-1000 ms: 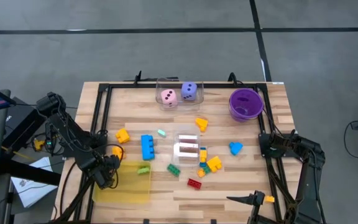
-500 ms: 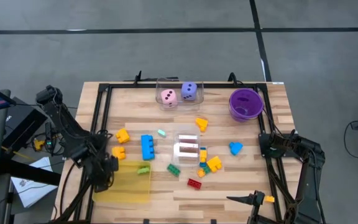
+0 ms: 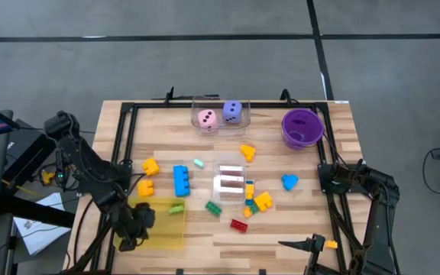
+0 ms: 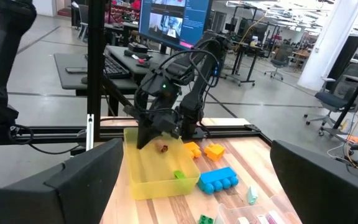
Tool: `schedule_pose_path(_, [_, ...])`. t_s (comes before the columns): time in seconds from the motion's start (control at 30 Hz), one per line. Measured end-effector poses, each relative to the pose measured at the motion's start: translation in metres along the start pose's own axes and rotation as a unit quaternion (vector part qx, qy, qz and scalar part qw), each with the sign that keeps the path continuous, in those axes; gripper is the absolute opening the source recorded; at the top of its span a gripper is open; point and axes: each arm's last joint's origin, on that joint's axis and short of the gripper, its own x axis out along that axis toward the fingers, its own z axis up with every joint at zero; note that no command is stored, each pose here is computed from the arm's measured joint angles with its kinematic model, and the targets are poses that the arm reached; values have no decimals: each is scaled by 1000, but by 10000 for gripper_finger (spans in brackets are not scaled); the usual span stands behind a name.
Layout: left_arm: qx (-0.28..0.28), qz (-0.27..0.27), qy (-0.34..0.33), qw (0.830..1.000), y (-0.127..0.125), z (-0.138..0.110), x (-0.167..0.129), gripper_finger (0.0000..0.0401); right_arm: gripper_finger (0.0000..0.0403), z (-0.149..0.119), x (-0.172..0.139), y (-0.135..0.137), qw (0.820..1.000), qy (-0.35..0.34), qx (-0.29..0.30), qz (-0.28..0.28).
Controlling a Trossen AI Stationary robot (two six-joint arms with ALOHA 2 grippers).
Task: Pick & Place Toys
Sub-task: Adjust the yellow bin on the table
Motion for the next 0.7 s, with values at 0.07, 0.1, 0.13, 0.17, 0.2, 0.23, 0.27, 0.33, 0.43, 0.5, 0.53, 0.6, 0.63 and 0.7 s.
schedule_pose_path(0.07, [23,4,-32,999,1,7,4,5,400,0,1,0,1000,0,0,-1])
schedule_pose_path(0.1, [31,10,-43,999,2,10,5,5,400,0,2,0,1000,0,0,-2])
schedule_pose_path(0.13, [36,18,-51,998,4,13,6,5,400,0,2,0,1000,0,0,-3])
schedule_pose_path(0.17, [39,28,-55,997,7,16,7,4,400,0,2,0,1000,0,0,-3])
schedule_pose_path(0.2, [36,38,-60,997,10,18,8,2,400,0,2,0,1000,0,0,-3])
schedule_pose_path(0.23, [30,46,-63,997,13,21,9,1,400,0,2,0,1000,0,0,-3])
schedule_pose_path(0.27, [25,50,-65,996,15,23,11,1,400,0,2,0,1000,0,-1,-3])
schedule_pose_path(0.33, [32,51,-77,995,17,29,15,1,400,0,2,-1,1000,1,-3,-2])
schedule_pose_path(0.43, [55,42,-102,992,18,39,23,1,400,0,2,-1,1000,1,-4,-2])
schedule_pose_path(0.5, [56,45,-111,991,22,45,28,1,400,0,2,-1,1000,1,-4,-2])
schedule_pose_path(0.53, [53,52,-109,991,24,46,30,1,400,0,2,-1,1000,1,-4,-2])
schedule_pose_path(0.6, [46,66,-102,992,30,48,35,1,400,0,2,-1,1000,1,-3,-2])
schedule_pose_path(0.63, [43,72,-99,992,32,48,37,0,400,0,2,0,1000,1,-4,-1])
schedule_pose_path(0.7, [43,76,-98,991,35,50,42,0,400,0,2,0,1000,2,-4,0])
